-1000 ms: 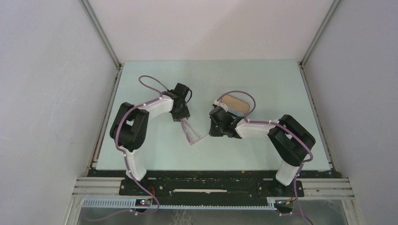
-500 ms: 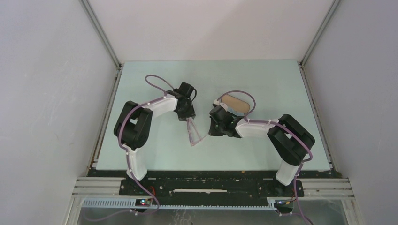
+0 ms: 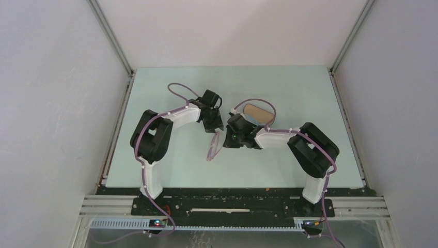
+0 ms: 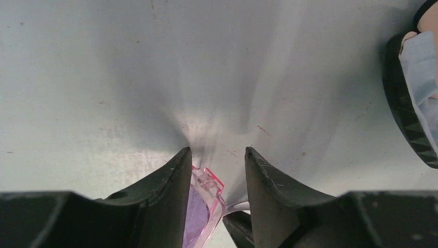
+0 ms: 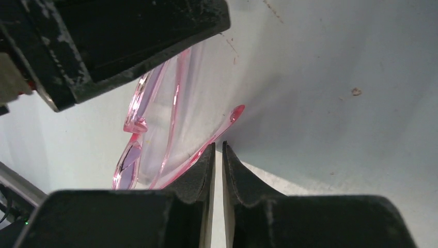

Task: Organize the sunglasses
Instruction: Fold the sunglasses at the center of the board.

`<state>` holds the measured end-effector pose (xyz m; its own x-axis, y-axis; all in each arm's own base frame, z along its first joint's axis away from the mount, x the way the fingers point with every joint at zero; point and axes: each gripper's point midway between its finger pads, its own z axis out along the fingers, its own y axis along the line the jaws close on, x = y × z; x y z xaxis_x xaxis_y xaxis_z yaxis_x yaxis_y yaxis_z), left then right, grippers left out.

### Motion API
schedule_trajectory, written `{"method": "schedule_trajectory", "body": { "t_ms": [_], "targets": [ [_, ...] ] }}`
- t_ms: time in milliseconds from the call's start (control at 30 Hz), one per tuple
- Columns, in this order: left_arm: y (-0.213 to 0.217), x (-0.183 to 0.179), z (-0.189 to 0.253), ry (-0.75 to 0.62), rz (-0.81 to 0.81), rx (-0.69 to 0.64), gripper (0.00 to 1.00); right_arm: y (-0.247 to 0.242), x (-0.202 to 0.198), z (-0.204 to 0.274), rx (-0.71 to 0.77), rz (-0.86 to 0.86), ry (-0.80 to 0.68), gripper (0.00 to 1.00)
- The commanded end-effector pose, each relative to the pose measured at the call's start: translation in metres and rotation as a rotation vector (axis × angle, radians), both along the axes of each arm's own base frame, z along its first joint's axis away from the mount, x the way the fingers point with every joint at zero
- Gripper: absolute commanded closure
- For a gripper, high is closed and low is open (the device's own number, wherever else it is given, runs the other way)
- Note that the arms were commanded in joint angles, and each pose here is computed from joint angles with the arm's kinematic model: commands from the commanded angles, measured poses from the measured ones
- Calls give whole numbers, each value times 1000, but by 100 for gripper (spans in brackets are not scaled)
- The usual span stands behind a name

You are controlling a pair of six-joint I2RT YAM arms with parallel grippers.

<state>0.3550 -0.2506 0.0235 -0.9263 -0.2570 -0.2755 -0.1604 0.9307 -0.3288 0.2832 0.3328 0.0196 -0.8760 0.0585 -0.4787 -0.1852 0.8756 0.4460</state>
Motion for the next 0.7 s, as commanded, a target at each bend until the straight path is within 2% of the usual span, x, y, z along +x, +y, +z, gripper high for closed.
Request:
{"method": "schedule_trajectory", "body": {
  "t_ms": [0,267,500,667],
  "targets": [
    [-18,6,10,-18,-18,-52,52,11,4,7,44,12,6,83],
    [-8,18,41,-84,-13,-76,40,-2,-1,12,38,20,-13,82],
    [16,26,75,-172,29,-80,38,-8,-2,26,51,11,-42,80],
    [49,1,66,-161,89,-63,40,-15,-9,17,40,3,-19,80]
  ]
}}
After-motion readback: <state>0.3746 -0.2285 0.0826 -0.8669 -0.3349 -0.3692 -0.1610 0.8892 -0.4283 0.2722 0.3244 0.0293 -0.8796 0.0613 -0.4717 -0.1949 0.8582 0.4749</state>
